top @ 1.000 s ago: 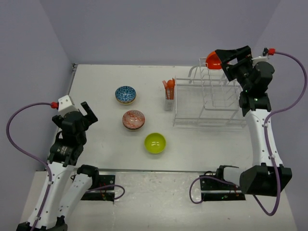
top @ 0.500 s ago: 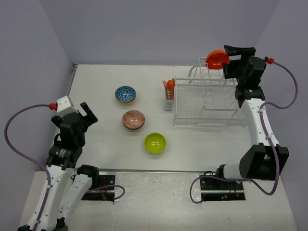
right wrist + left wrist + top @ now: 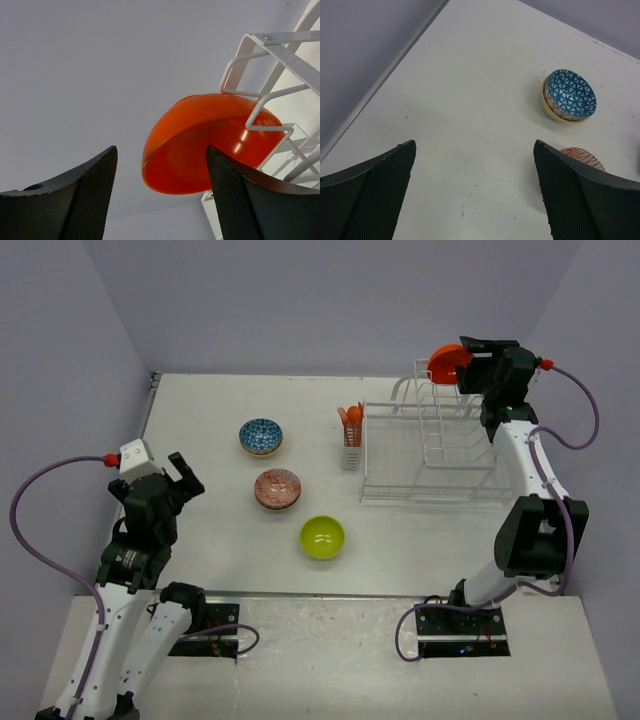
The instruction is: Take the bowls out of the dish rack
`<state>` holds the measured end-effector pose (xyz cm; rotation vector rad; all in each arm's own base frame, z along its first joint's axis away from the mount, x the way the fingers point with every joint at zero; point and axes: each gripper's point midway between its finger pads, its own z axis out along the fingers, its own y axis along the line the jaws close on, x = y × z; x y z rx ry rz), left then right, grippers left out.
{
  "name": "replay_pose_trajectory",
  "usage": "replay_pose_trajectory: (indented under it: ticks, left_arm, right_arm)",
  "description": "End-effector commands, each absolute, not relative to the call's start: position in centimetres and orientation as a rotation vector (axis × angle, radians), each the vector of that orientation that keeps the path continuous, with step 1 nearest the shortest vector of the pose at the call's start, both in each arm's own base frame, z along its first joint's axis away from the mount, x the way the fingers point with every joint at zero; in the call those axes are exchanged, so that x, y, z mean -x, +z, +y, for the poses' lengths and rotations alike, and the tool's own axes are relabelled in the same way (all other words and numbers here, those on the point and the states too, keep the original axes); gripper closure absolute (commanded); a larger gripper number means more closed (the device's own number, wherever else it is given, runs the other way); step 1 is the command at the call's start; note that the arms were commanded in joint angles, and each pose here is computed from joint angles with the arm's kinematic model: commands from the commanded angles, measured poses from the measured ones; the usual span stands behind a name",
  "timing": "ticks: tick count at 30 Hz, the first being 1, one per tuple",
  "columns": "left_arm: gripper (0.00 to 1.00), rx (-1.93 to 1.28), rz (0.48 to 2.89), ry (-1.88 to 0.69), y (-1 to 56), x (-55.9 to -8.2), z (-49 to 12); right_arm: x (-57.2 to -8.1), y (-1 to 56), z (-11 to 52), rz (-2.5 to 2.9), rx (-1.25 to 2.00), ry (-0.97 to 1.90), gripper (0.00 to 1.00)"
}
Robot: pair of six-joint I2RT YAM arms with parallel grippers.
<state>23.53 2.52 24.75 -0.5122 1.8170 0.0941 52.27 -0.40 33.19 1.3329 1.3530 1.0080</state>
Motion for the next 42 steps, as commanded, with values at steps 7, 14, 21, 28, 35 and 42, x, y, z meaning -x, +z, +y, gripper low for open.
replay_pose_trajectory:
  ticks: [7,14,21,28,35,42]
  left_arm:
    - [0.0,0.478,1.777,0.061,26.0,-23.9,2.0]
    - [0.0,0.468,1.77,0.045,26.2,-23.9,1.8]
    - [0.0,0.461,1.765,0.034,26.3,-23.9,1.6]
    - [0.0,0.462,1.765,0.032,26.3,-23.9,1.5]
    - [0.0,0.443,1.751,0.004,26.6,-23.9,1.1]
    - [0.0,0.439,1.755,0.003,26.6,-24.0,1.1]
  right_arm:
    - [-53.6,36.1,-0.7,1.239,-1.286,1.079,0.53]
    - [-53.4,35.6,-0.9,1.22,-1.301,1.086,0.63]
    - [-53.4,35.5,-0.5,1.207,-1.302,1.129,0.77]
    - [-52.2,36.0,-0.5,1.161,-1.306,1.165,1.0]
    - [-50.5,38.8,-0.7,1.053,-1.276,1.242,1.0]
    - [-49.7,41.0,-0.1,1.022,-1.22,1.32,1.0]
